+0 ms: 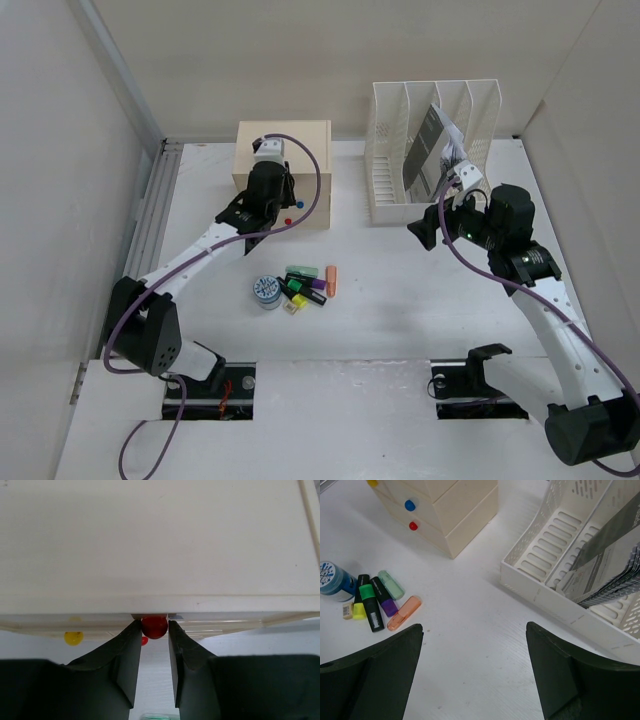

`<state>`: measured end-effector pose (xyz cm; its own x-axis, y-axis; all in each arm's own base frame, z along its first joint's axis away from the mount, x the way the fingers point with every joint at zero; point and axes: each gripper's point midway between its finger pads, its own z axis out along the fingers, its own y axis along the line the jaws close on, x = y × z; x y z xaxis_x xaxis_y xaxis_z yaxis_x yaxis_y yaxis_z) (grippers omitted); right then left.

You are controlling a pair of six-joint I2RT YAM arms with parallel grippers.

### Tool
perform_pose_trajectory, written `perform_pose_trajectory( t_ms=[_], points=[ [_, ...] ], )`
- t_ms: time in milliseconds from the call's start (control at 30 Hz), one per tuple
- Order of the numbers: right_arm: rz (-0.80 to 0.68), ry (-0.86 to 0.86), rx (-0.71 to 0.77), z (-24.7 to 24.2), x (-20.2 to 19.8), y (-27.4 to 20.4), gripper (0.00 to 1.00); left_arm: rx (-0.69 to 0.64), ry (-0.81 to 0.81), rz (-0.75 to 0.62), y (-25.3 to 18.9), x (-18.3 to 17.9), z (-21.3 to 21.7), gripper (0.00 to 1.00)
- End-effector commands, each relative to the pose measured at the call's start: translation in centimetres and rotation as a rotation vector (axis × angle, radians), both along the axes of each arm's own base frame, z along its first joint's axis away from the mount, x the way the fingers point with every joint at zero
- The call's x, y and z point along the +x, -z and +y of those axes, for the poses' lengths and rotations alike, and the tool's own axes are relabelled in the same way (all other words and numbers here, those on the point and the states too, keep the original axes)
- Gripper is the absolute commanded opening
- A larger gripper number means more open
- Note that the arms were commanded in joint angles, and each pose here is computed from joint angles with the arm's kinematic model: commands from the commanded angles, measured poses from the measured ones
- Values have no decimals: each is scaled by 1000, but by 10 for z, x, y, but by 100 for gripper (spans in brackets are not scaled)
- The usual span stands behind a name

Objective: Organize the desk

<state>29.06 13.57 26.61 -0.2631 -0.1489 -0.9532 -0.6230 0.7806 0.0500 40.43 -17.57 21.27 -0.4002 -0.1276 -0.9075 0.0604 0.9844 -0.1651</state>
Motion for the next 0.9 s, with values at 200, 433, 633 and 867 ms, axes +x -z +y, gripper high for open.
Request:
perform_pose_trajectory(
  t_ms=[200, 433, 633, 867],
  points=[
    [-60, 17, 22, -2, 2, -27, 89, -58, -29, -70, -27, 3, -3, 12],
    [-60, 17, 22, -2, 2, -27, 89, -82, -13, -63, -24, -19, -7, 10],
    [-60, 17, 22, -2, 2, -27, 89, -113, -1, -45, -16, -39, -12, 9],
    [-60, 17, 22, -2, 2, -27, 89, -157, -13, -26, -4, -66, -13, 9]
  ],
)
